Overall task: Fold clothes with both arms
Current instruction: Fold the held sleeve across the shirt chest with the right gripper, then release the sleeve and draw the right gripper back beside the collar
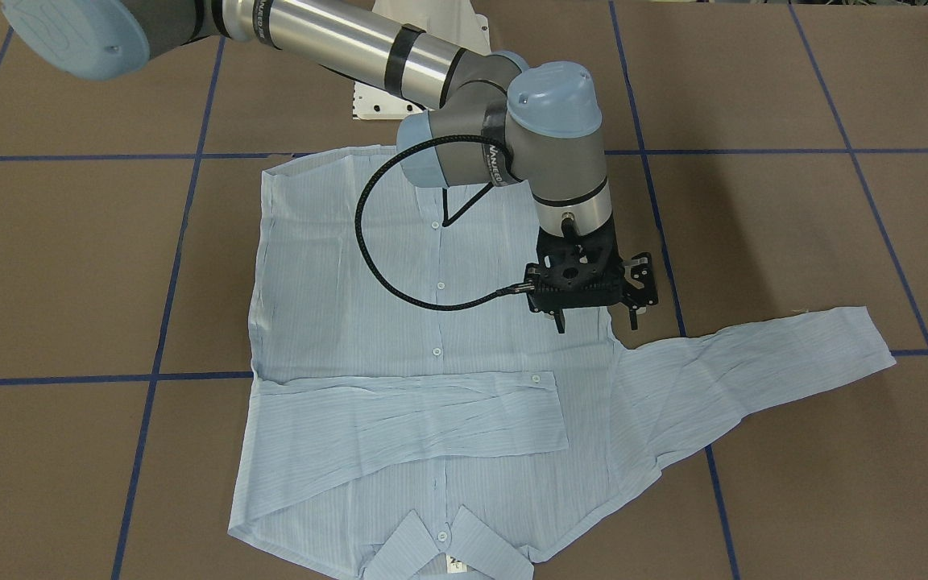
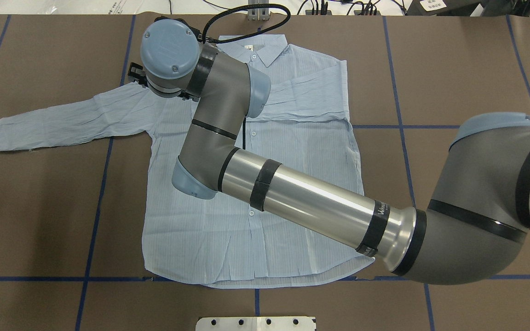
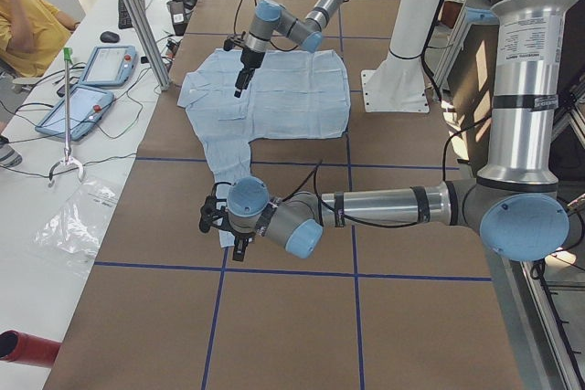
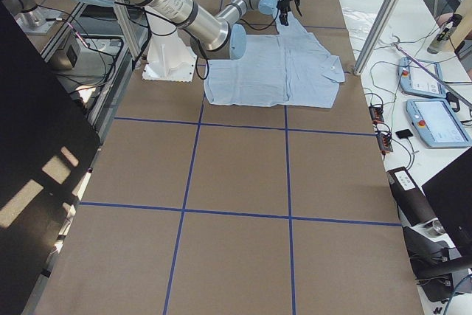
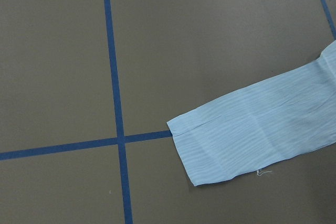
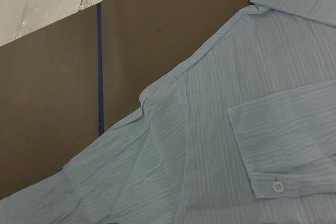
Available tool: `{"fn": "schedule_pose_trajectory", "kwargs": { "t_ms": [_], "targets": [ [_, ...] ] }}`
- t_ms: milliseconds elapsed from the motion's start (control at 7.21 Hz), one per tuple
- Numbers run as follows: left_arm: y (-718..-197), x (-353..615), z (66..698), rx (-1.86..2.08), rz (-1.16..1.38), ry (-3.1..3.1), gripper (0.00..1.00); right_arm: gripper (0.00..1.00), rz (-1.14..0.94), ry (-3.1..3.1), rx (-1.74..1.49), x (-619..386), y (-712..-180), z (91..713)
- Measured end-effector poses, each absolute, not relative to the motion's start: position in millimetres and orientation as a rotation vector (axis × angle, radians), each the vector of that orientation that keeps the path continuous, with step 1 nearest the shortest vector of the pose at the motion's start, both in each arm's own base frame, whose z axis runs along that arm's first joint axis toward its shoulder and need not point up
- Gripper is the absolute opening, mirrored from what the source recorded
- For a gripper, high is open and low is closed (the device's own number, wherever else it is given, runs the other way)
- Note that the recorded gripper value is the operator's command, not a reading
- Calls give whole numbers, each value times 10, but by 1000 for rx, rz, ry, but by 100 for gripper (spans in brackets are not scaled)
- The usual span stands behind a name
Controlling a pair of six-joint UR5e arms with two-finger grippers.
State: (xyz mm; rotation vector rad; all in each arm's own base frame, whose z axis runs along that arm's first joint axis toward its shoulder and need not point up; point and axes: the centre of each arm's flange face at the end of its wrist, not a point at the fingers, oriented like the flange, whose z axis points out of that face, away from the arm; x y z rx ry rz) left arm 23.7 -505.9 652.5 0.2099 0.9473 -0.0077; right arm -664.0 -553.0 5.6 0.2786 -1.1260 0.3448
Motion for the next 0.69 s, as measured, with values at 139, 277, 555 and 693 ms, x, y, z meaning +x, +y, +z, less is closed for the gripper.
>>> {"fn": "schedule_pose_trajectory", "kwargs": {
  "t_ms": [139, 277, 555, 693],
  "targets": [
    [-5064, 410, 6643, 191, 0, 949, 98, 92, 348, -1140, 283, -6526, -5485, 202],
    [-5039, 513, 6795, 177, -19, 959, 97, 91, 352, -1156, 291, -6359, -5446, 391],
    [-4979, 778, 6901, 127, -96, 994, 92, 90, 356, -1166, 302, -6126, -5412, 695],
    [-4991, 898, 6897, 101, -123, 1005, 91, 90, 355, -1167, 303, -6050, -5383, 825]
  ]
}}
